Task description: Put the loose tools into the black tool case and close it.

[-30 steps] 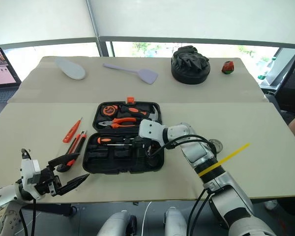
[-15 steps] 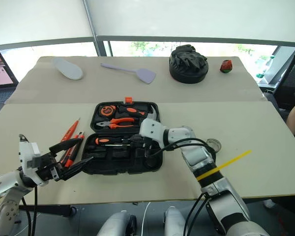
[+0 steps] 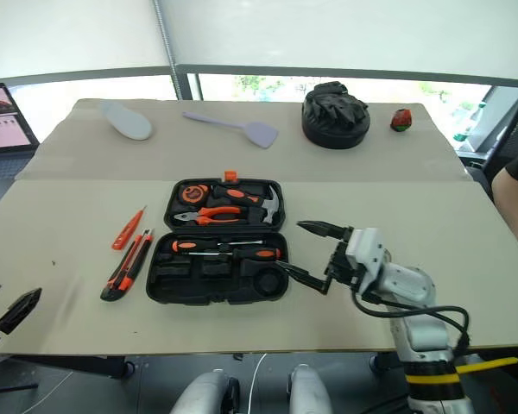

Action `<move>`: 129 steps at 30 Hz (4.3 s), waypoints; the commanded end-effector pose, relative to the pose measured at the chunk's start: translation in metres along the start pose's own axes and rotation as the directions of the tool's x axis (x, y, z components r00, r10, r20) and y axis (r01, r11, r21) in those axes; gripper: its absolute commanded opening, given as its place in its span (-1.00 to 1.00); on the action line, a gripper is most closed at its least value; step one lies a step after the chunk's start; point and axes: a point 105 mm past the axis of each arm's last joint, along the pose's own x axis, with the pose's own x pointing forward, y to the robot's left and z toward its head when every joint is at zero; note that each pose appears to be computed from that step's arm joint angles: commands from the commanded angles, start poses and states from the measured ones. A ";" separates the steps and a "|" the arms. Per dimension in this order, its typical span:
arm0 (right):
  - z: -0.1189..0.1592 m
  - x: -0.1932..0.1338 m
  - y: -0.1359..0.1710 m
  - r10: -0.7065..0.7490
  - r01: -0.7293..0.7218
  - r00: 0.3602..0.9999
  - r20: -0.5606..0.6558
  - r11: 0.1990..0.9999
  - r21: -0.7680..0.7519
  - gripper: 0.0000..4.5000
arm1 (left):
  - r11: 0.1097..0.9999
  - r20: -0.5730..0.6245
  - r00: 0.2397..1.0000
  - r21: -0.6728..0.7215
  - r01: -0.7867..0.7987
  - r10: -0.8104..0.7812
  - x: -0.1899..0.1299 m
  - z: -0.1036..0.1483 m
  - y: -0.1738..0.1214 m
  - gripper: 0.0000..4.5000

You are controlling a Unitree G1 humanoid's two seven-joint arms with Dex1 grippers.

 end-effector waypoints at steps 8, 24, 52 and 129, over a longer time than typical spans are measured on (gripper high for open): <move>0.064 0.044 0.012 0.127 -0.104 0.984 0.128 0.980 -0.170 1.00 | 0.985 -0.061 0.994 -0.156 0.076 -0.087 0.078 0.047 -0.039 1.00; 0.082 0.077 0.018 0.242 -0.235 0.970 0.028 0.958 -0.164 1.00 | 0.962 -0.313 0.912 -0.015 0.273 -0.264 0.170 0.030 -0.090 1.00; 0.058 0.019 0.006 0.231 -0.249 0.954 -0.194 0.966 -0.074 1.00 | 0.133 -0.265 0.330 0.562 0.816 -0.906 0.099 0.096 -0.222 -0.79; 0.047 0.026 0.028 0.262 -0.252 0.950 -0.168 0.965 0.074 1.00 | 0.201 -0.223 0.334 0.466 0.862 -0.916 0.112 0.038 -0.233 -0.99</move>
